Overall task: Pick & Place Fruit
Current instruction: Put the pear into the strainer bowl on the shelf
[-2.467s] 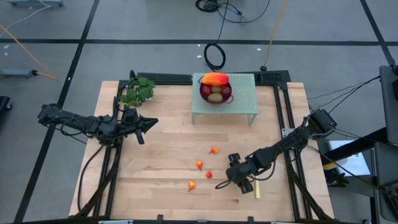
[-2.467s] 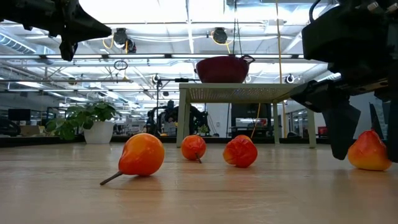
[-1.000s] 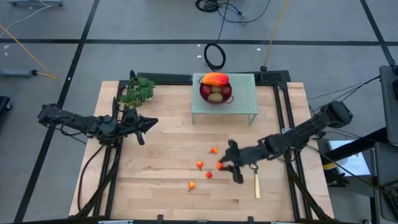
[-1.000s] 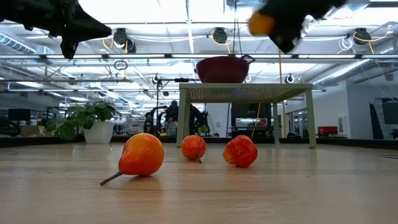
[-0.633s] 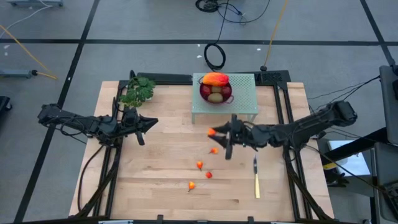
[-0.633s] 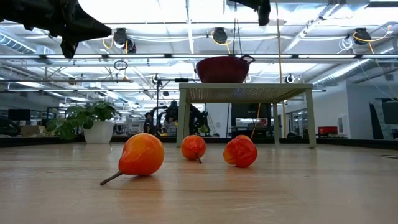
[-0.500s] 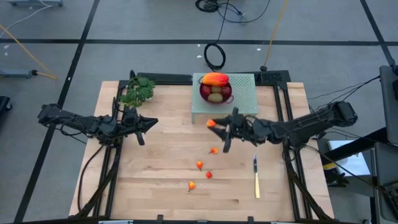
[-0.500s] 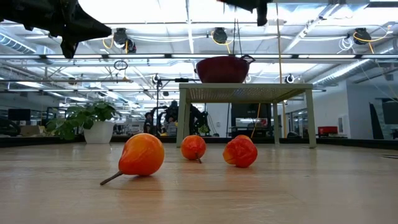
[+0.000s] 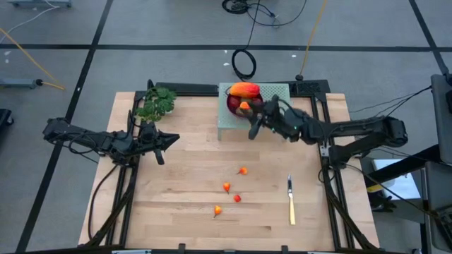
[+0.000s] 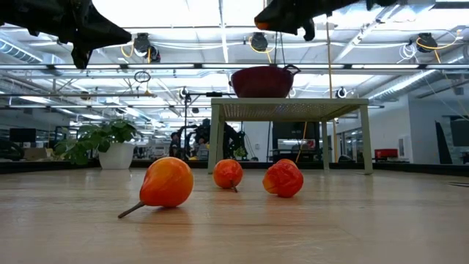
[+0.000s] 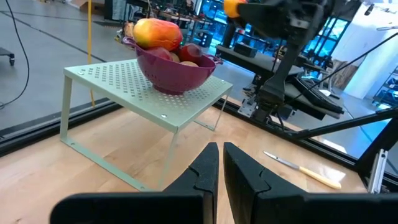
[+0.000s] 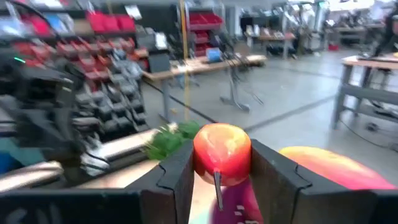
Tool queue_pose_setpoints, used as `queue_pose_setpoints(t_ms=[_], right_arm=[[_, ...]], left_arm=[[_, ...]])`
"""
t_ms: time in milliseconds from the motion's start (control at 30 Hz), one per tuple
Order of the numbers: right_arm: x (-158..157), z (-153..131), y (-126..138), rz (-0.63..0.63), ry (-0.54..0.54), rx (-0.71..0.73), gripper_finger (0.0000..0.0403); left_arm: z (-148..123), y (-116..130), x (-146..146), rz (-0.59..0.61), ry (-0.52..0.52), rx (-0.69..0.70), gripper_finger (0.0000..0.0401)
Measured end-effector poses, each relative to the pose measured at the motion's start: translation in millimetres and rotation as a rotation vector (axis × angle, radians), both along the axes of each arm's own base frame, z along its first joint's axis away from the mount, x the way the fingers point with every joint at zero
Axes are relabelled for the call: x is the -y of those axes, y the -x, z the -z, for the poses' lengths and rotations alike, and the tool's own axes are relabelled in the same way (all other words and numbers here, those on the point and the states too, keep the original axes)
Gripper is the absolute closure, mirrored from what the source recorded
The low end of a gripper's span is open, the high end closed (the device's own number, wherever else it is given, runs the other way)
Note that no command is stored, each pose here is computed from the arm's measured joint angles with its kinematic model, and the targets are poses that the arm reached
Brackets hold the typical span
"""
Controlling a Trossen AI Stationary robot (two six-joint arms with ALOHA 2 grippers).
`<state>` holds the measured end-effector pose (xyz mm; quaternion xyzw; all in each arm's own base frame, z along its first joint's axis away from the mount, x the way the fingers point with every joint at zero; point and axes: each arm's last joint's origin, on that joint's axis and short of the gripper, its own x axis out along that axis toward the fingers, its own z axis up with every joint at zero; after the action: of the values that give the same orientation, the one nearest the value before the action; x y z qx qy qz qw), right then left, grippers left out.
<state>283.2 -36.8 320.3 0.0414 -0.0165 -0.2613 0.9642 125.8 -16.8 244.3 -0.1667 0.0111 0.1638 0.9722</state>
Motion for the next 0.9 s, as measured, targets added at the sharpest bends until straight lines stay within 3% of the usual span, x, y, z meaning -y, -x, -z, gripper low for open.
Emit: queue_pose_setpoints(t_ms=[400,900], right_arm=[[24,-46,2,0.081,-0.056,-0.373,0.0277],[36,-13,8,0.027,-0.147,-0.523,0.0277]], left_arm=[[0,0,0,0.002,-0.027,-0.009,0.0377],[0,0,0,0.001,-0.026,-0.009,0.0377]])
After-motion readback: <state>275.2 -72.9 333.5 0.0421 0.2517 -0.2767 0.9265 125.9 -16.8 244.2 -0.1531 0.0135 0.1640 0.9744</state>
